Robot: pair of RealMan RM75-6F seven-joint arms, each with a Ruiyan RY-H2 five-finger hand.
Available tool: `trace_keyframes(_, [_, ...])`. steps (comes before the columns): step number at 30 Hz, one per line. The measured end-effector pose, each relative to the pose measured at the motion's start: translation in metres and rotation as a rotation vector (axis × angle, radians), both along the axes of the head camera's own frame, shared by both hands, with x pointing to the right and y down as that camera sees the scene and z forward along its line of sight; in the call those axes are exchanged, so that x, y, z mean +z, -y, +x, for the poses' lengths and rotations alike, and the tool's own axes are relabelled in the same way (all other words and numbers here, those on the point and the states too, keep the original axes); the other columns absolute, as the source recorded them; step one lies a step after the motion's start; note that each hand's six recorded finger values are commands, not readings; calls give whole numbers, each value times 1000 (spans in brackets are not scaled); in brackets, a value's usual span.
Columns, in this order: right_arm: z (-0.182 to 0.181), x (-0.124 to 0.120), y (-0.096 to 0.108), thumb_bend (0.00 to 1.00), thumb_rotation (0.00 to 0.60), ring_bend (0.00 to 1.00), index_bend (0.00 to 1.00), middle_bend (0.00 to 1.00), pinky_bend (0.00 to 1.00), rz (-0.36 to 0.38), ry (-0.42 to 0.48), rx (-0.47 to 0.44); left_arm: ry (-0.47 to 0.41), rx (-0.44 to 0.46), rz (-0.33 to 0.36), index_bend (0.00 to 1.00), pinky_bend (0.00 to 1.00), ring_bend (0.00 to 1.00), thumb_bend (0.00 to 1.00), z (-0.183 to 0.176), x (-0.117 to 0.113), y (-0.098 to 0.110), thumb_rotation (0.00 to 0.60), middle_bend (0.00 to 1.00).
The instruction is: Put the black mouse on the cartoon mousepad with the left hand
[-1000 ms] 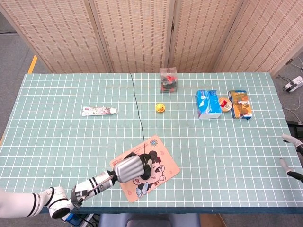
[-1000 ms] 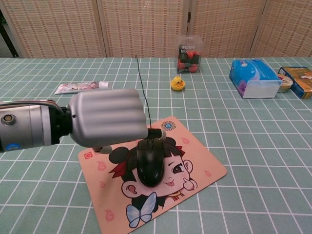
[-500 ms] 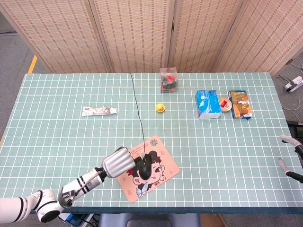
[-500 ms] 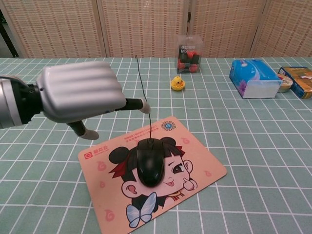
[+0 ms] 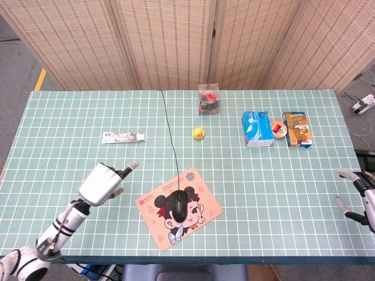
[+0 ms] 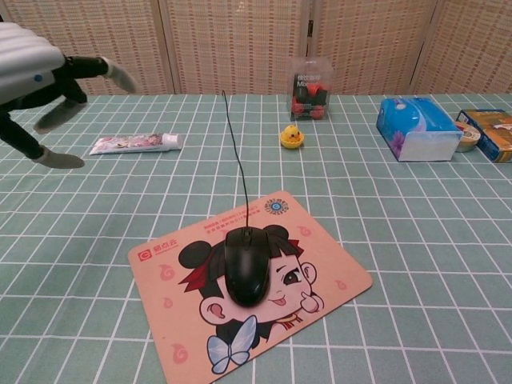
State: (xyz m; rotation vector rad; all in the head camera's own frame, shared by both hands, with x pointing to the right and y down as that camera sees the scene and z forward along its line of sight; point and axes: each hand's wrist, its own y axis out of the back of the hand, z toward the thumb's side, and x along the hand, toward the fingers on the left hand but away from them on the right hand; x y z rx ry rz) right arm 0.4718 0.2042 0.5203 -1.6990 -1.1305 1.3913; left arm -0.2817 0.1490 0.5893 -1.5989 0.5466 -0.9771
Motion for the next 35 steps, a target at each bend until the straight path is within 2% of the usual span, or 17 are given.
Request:
trace_keyframes(8, [-9, 12, -1, 330, 600, 209, 212, 302, 385, -32, -23, -21, 21, -259, -46, 283, 923, 714, 78, -82, -5, -6, 600, 652])
trace_keyframes(15, [-12, 19, -1, 330, 600, 209, 212, 304, 384, -49, -39, -26, 44, -398, -83, 333, 870, 705, 77, -120, -10, -19, 600, 645])
trace_keyframes(19, [-11, 21, -1, 330, 600, 209, 212, 305, 385, -52, -49, -22, 66, -487, -131, 363, 869, 705, 77, -142, -12, -38, 600, 640])
trace_keyframes(23, [-9, 21, -1, 330, 600, 209, 212, 305, 385, -51, -55, -13, 89, -582, -183, 380, 867, 702, 77, -167, -15, -66, 600, 628])
trace_keyframes(27, [-8, 24, 0, 330, 600, 209, 212, 306, 385, -59, -68, -11, 138, -632, -232, 395, 867, 700, 77, -185, -15, -87, 600, 620])
trace_keyframes(29, [-10, 27, 1, 330, 600, 209, 212, 307, 385, -66, -72, -19, 157, -630, -230, 399, 867, 700, 77, -188, -18, -87, 600, 620])
trace_keyframes(35, [-17, 34, 1, 330, 600, 209, 212, 307, 385, -92, -71, -45, 127, -624, -222, 410, 867, 700, 77, -185, -20, -89, 600, 620])
